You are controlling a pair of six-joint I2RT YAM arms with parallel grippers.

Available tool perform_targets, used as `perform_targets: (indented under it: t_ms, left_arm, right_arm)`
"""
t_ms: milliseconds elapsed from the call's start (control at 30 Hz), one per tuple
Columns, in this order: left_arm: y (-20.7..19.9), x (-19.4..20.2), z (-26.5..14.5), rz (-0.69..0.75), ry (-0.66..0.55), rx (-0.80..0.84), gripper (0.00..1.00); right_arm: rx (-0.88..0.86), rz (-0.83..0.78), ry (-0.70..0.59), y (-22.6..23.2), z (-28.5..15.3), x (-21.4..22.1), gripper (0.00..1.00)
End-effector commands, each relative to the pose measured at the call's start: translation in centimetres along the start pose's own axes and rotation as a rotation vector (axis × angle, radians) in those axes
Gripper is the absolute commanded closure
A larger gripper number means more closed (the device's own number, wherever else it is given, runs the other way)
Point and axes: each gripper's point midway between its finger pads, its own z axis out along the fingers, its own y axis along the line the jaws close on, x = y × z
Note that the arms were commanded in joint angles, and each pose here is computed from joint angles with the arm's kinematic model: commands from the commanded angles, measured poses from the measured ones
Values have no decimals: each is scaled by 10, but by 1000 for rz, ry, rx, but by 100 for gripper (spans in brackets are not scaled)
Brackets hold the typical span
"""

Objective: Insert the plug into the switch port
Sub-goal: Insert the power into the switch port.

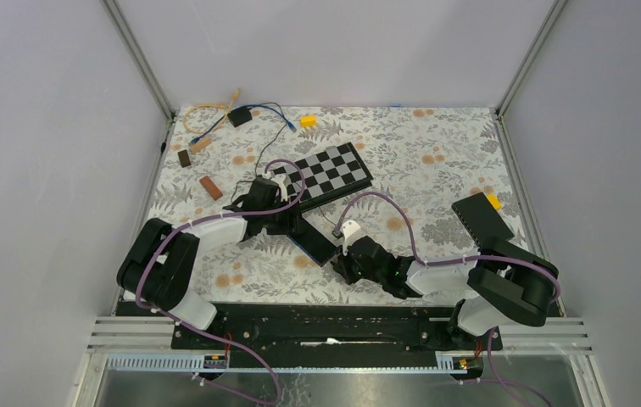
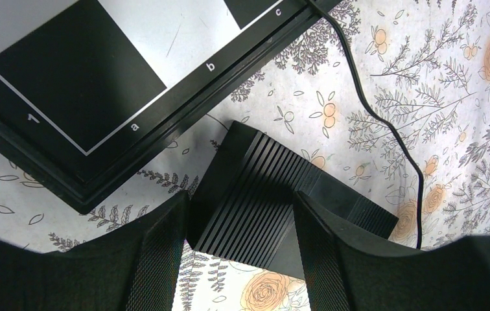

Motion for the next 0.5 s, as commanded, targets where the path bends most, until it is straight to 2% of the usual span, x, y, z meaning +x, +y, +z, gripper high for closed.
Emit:
perform_targets:
  t_ms: [0,467]
  left_arm:
    - [-7,0,4,12,10,18,38]
    - [-8,3,4,16,17,17,38]
  right_arm:
    - [8,-11,-54,2,1,-16,100]
    - [-60,-6,-104,15,-3,-28,100]
